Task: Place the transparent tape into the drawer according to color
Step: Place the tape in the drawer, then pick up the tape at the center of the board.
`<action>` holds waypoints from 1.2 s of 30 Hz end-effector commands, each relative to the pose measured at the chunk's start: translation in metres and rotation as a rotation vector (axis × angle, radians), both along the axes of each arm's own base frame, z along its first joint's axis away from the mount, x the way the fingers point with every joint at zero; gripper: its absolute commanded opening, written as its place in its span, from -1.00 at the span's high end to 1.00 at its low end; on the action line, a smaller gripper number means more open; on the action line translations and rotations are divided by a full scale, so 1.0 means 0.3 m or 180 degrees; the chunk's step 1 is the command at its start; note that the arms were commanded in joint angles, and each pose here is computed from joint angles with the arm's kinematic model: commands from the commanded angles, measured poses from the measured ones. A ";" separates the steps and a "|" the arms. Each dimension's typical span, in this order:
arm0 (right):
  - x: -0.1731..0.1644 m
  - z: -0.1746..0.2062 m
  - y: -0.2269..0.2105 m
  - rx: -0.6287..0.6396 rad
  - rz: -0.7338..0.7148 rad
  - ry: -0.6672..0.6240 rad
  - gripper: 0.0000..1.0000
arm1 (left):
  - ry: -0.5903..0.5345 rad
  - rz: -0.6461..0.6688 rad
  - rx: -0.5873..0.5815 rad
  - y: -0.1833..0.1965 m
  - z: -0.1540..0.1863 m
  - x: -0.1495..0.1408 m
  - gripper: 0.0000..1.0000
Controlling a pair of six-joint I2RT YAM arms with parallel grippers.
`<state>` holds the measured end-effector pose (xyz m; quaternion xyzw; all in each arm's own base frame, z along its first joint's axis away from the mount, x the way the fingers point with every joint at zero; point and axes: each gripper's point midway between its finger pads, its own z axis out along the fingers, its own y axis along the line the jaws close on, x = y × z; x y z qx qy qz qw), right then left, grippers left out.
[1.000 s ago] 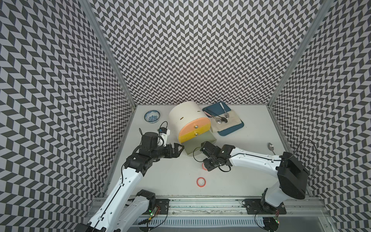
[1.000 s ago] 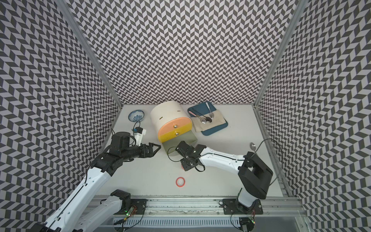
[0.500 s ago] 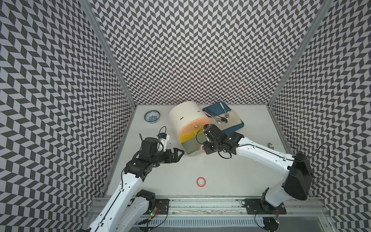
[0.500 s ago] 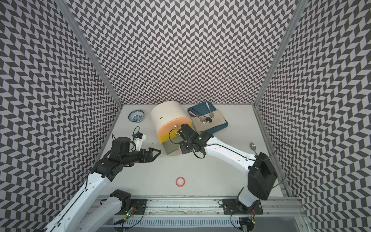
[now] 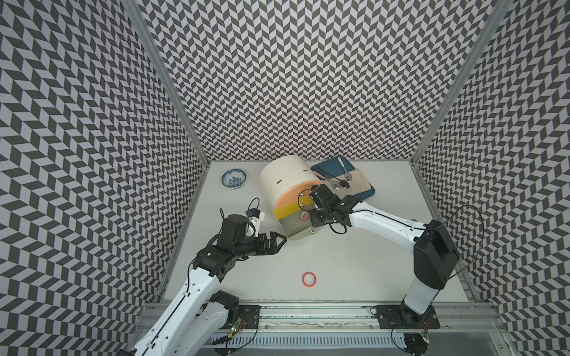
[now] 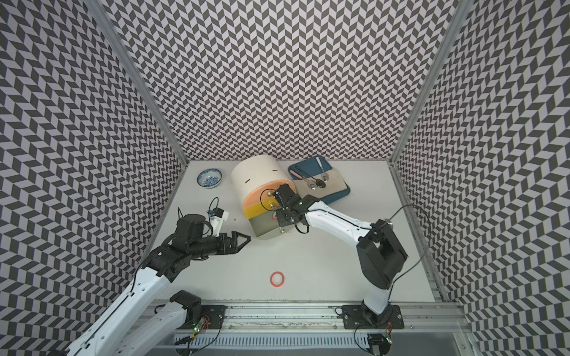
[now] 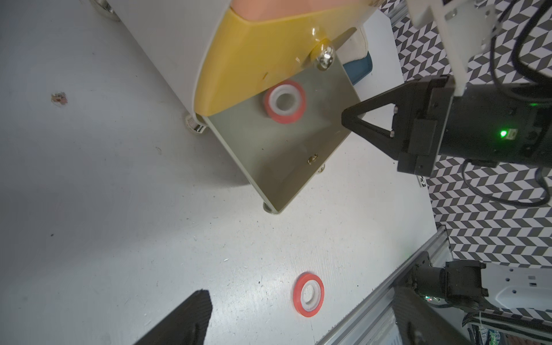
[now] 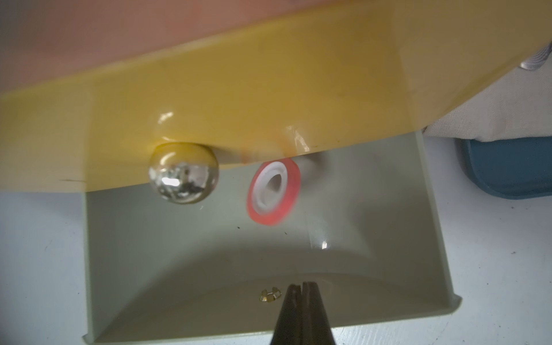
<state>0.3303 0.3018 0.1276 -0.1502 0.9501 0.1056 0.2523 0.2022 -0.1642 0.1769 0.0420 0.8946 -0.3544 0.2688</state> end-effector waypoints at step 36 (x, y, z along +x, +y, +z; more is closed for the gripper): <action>-0.294 0.093 -0.283 0.0778 -0.0124 0.0038 -1.00 | 0.0503 -0.1083 0.2023 -0.321 -0.361 -0.236 -0.53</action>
